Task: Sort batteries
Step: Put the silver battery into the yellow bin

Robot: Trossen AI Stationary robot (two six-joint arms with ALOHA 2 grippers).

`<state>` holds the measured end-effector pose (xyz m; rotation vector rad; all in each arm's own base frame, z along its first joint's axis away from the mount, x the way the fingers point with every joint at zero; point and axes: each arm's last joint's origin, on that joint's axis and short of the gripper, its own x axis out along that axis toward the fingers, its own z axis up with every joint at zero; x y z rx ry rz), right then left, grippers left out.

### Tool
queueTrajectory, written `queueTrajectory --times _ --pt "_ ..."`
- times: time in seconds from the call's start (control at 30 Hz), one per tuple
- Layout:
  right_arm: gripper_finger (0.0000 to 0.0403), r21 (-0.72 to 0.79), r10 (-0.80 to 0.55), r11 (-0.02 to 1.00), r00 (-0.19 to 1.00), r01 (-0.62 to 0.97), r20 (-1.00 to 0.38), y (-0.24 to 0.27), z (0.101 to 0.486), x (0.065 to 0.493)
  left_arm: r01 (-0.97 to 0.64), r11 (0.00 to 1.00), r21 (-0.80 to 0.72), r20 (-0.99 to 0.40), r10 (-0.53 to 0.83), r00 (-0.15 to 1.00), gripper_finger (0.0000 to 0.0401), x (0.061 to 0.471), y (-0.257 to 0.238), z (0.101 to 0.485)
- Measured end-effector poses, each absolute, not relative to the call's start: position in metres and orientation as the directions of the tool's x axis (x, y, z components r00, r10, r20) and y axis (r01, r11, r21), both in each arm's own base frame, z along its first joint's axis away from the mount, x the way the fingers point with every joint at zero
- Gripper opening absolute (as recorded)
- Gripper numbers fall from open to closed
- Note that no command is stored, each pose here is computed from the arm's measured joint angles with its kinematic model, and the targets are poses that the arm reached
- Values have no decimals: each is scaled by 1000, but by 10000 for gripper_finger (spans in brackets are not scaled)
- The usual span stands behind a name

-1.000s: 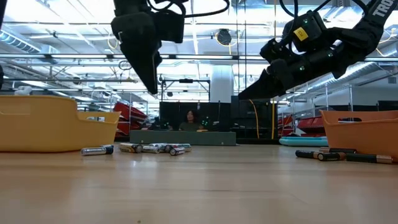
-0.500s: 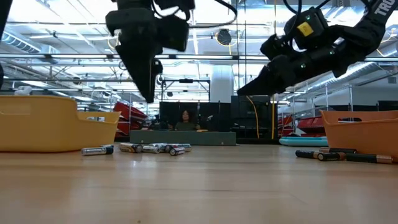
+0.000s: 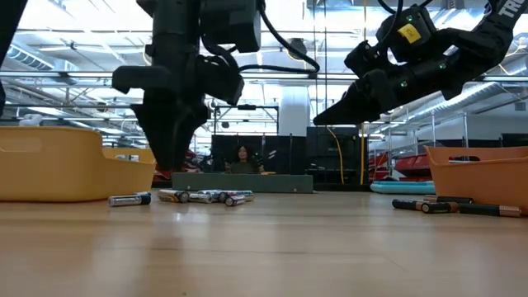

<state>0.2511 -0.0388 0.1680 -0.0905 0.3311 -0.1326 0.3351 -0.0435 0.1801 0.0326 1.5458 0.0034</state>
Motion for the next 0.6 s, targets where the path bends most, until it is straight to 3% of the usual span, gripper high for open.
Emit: queueTrajectory --times 0.37,0.6 --pt "94 -110 -144 987 936 114 -321 -39 168 251 106 994 34 -997 41 -70 192 342 -37 148" --pt "93 -110 -144 987 934 114 -328 -39 167 251 139 990 19 -995 32 -94 128 344 -31 140"
